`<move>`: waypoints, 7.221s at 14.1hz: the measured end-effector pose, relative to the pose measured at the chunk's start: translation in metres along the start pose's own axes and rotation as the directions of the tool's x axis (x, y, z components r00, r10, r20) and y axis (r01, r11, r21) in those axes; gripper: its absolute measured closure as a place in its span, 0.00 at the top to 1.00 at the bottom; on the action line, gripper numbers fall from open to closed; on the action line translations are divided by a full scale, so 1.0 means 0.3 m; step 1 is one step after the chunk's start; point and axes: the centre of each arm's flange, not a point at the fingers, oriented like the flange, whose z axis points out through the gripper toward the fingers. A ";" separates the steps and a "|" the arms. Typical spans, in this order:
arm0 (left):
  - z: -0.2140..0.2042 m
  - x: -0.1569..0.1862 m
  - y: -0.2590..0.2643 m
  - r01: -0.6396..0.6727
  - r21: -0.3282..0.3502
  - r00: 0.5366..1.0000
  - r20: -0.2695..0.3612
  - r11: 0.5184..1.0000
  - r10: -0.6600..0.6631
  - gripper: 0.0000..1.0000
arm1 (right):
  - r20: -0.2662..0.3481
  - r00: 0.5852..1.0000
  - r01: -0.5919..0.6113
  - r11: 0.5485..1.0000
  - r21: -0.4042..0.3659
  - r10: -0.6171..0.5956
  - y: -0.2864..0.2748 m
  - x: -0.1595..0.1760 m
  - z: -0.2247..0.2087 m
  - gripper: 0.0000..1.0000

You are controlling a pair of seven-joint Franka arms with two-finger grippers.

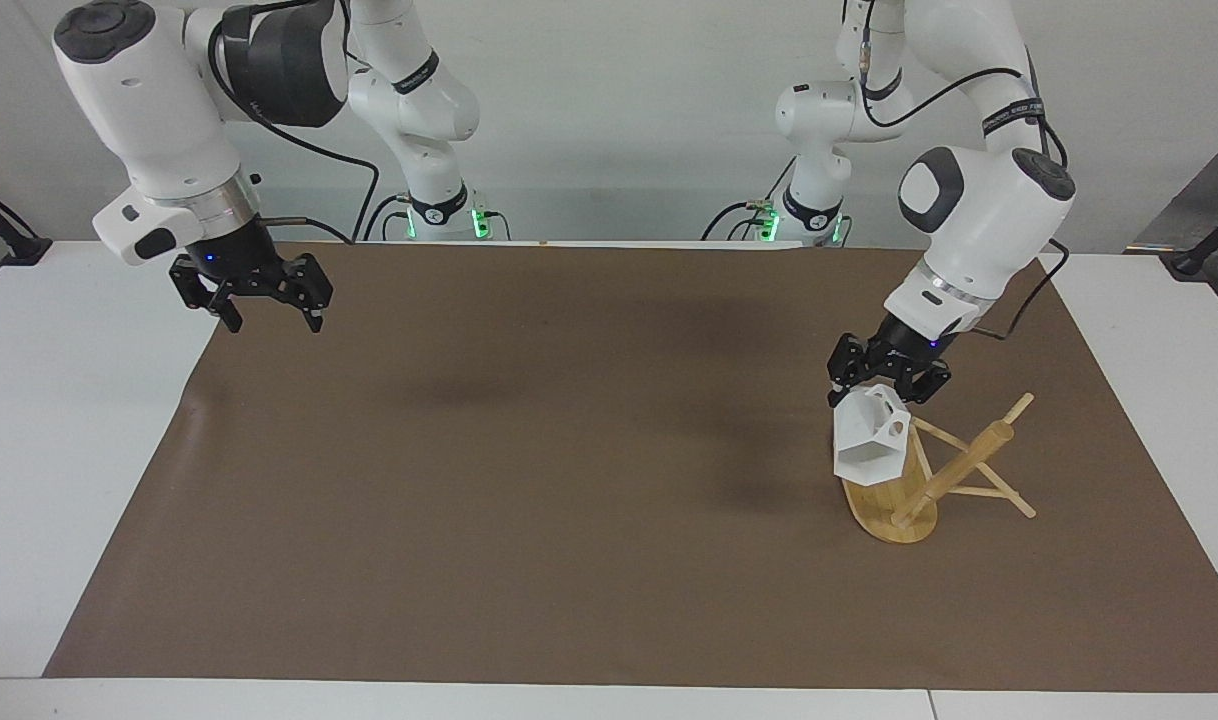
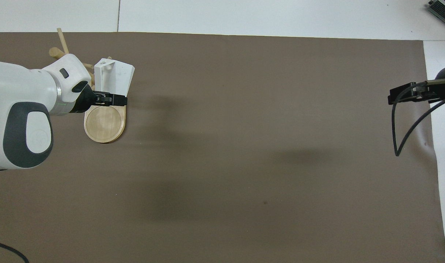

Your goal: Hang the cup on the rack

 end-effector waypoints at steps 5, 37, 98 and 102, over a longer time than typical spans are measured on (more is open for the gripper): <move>-0.011 0.006 0.009 0.042 -0.002 0.999 -0.007 0.999 -0.042 0.69 | 0.009 0.999 -0.054 0.997 0.060 0.054 -0.022 -0.001 0.013 1.00; -0.071 0.003 -0.205 0.299 -0.111 0.954 0.001 0.948 -0.301 0.69 | 0.010 0.998 -0.059 0.996 0.071 0.058 -0.027 -0.007 0.009 1.00; -0.681 -0.036 -0.027 -0.061 0.179 0.979 0.203 0.982 0.024 1.00 | 0.010 0.998 -0.059 0.996 0.071 0.058 -0.027 -0.007 0.009 1.00; -0.686 -0.053 -0.071 -0.037 0.180 0.973 0.231 0.983 -0.006 1.00 | 0.010 0.998 -0.059 0.996 0.071 0.058 -0.027 -0.007 0.009 1.00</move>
